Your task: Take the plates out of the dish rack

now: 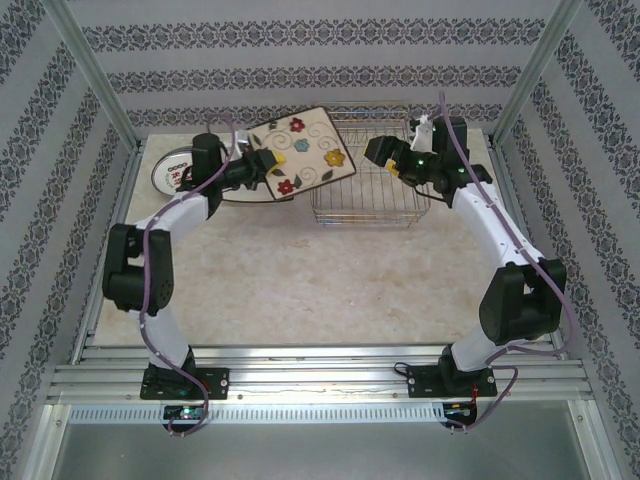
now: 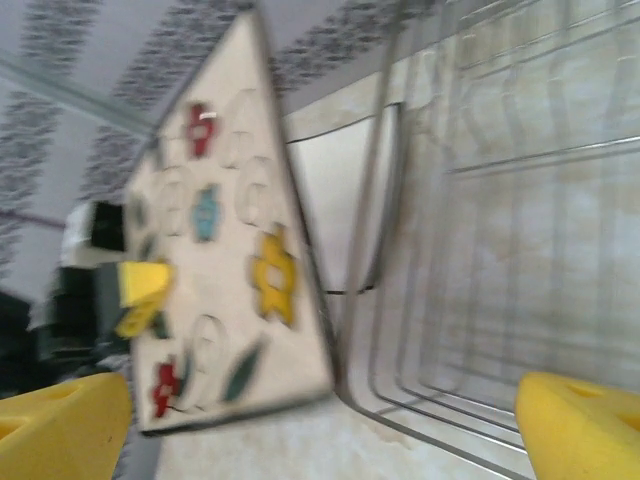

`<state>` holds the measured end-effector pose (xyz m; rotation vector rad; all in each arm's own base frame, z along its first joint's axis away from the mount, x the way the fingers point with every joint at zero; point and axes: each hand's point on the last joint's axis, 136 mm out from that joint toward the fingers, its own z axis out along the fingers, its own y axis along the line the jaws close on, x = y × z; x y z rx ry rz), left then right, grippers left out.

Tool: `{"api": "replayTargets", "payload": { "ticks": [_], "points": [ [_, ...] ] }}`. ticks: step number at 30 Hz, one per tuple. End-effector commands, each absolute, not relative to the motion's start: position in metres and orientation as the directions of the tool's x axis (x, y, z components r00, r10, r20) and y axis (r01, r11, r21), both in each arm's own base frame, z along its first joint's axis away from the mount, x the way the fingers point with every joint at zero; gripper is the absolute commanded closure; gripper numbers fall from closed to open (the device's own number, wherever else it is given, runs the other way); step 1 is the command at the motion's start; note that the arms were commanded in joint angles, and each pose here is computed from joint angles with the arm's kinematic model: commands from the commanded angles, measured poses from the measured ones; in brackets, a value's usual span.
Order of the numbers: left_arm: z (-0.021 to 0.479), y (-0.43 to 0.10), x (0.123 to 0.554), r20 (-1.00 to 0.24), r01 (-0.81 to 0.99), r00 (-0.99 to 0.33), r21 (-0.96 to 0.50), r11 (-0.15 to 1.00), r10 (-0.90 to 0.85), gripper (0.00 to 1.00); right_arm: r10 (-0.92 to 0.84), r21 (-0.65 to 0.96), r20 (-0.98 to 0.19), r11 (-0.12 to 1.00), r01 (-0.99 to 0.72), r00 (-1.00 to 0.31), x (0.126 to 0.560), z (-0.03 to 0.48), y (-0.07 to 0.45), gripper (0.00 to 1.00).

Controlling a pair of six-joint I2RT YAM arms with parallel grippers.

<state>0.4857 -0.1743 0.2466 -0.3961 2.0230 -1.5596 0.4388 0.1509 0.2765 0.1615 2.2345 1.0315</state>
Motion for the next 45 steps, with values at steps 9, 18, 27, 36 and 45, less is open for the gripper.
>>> {"api": "replayTargets", "payload": {
  "ticks": [9,18,27,36,45],
  "points": [
    [0.329,-0.079,0.479,-0.443,0.157,-0.281,-0.896,0.415,-0.851,1.0,0.076,-0.026,-0.497,0.994,0.102,-0.864,0.416,0.25,0.028,0.02],
    [0.278,-0.065,0.492,-0.372,0.064,-0.053,-0.927,0.369,-0.927,1.0,0.008,-0.153,-0.426,0.985,0.081,-0.905,0.414,0.238,0.018,0.02],
    [0.262,-0.08,0.509,-0.327,0.066,0.02,-0.942,0.328,-0.945,1.0,-0.023,-0.165,-0.418,0.985,0.051,-0.908,0.41,0.237,0.025,0.02],
    [0.239,-0.078,0.51,-0.297,0.035,0.144,-0.952,0.305,-0.944,1.0,-0.031,-0.154,-0.411,0.987,0.036,-0.911,0.415,0.234,0.03,0.02],
    [0.221,-0.084,0.517,-0.229,0.012,0.198,-0.972,0.236,-0.953,1.0,-0.036,-0.151,-0.413,0.988,0.029,-0.91,0.417,0.236,0.032,0.02]
  ]
}}
